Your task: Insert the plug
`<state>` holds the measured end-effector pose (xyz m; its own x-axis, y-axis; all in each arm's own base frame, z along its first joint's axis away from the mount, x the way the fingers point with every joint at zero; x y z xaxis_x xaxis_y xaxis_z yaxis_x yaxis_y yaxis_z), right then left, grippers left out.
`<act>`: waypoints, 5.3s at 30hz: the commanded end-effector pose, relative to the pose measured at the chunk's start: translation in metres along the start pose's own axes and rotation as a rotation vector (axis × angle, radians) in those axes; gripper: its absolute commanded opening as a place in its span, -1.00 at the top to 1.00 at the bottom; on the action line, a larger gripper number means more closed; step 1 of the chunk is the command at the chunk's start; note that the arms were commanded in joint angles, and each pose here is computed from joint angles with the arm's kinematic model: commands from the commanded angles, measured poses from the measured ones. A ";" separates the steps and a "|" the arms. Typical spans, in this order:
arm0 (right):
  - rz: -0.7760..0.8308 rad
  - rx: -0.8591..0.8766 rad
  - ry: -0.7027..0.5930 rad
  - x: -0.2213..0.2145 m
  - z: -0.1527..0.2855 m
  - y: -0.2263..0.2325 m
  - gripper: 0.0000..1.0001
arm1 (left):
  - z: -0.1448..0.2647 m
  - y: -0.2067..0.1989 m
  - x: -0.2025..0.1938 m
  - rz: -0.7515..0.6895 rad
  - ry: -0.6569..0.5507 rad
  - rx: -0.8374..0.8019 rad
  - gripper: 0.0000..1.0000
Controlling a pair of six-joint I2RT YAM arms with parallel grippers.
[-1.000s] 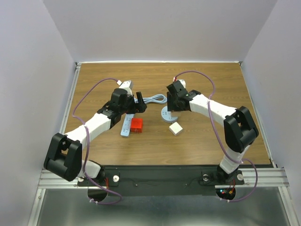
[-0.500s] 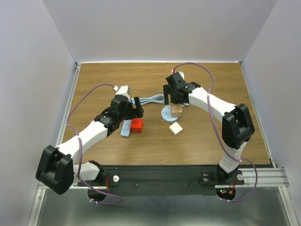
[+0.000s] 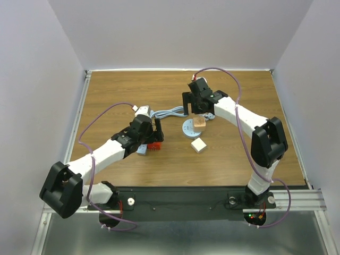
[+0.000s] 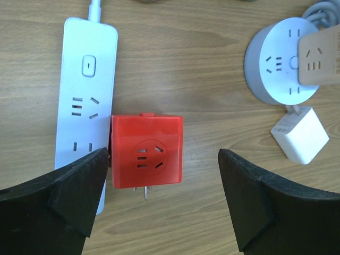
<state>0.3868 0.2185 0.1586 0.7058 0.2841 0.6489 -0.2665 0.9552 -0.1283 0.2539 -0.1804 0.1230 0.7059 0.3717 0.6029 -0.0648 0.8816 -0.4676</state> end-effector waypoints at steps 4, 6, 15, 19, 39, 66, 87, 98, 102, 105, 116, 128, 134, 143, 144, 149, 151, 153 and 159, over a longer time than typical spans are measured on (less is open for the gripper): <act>-0.011 0.031 -0.055 0.005 0.008 0.000 -0.94 | -0.004 0.012 -0.005 -0.013 0.001 0.090 -0.92; -0.010 0.033 -0.053 0.004 0.007 0.000 -0.94 | -0.006 0.012 -0.006 -0.019 0.006 0.093 -0.91; -0.010 0.055 -0.058 0.007 0.005 0.004 -0.94 | -0.015 0.012 -0.018 -0.043 0.070 0.089 -0.90; -0.006 0.055 -0.070 0.010 0.007 0.004 -0.94 | -0.017 0.013 -0.023 -0.053 0.087 0.081 -0.76; 0.000 0.209 -0.261 0.047 0.071 -0.012 -0.94 | -0.004 -0.091 0.018 -0.164 0.055 -0.405 1.00; 0.474 1.185 -0.704 0.016 0.256 0.045 -0.92 | 0.128 -0.148 0.007 -0.401 0.143 -1.194 1.00; 0.417 1.313 -0.562 -0.016 0.249 0.052 -0.93 | 0.154 -0.148 0.010 -0.439 0.137 -1.292 1.00; 0.456 1.329 -0.610 -0.006 0.261 0.052 -0.93 | 0.187 -0.143 0.001 -0.581 0.098 -1.448 1.00; 0.473 1.411 -0.602 -0.010 0.267 0.054 -0.93 | 0.186 -0.144 0.006 -0.611 0.066 -1.427 1.00; 0.485 1.434 -0.612 -0.012 0.273 0.054 -0.93 | 0.177 -0.146 0.011 -0.612 0.063 -1.372 1.00; 0.486 1.453 -0.592 -0.033 0.277 0.057 -0.94 | 0.171 -0.156 0.020 -0.597 0.082 -1.365 1.00; 0.488 1.365 -0.540 -0.033 0.238 0.072 -0.95 | 0.170 -0.156 0.017 -0.600 0.104 -1.382 1.00; 0.502 1.390 -0.525 -0.038 0.237 0.079 -0.94 | 0.164 -0.158 0.020 -0.593 0.092 -1.368 1.00; 0.501 1.403 -0.478 -0.052 0.232 0.088 -0.93 | 0.161 -0.163 0.029 -0.589 0.056 -1.363 1.00; 0.501 1.405 -0.471 -0.054 0.231 0.088 -0.92 | 0.161 -0.163 0.030 -0.587 0.054 -1.359 1.00; 0.496 1.368 -0.464 -0.056 0.226 0.088 -0.70 | 0.160 -0.159 0.027 -0.580 0.063 -1.358 1.00; 0.505 1.350 -0.481 -0.052 0.226 0.087 -0.21 | 0.157 -0.157 0.024 -0.574 0.076 -1.353 1.00; 0.508 1.335 -0.486 -0.050 0.225 0.086 0.09 | 0.154 -0.155 0.022 -0.567 0.083 -1.345 1.00; 0.514 1.232 -0.513 -0.042 0.217 0.082 0.99 | 0.130 -0.149 0.026 -0.506 0.081 -1.232 0.27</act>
<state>0.1830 0.2673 0.2748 0.1690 0.2567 0.9516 -0.9780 -0.0759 0.1942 0.1747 -0.2637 0.2819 0.5647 -0.0313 0.8247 0.8253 0.0185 -0.5644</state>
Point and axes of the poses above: each gripper's point midway between its finger pads, its own z axis back along the fingers, its own y axis along the line the jaws close on, x = y × z, the point moved 3 cm from there along z, back along the fingers, and after that the axes turned 12 degrees about z, right-handed, at the moved point
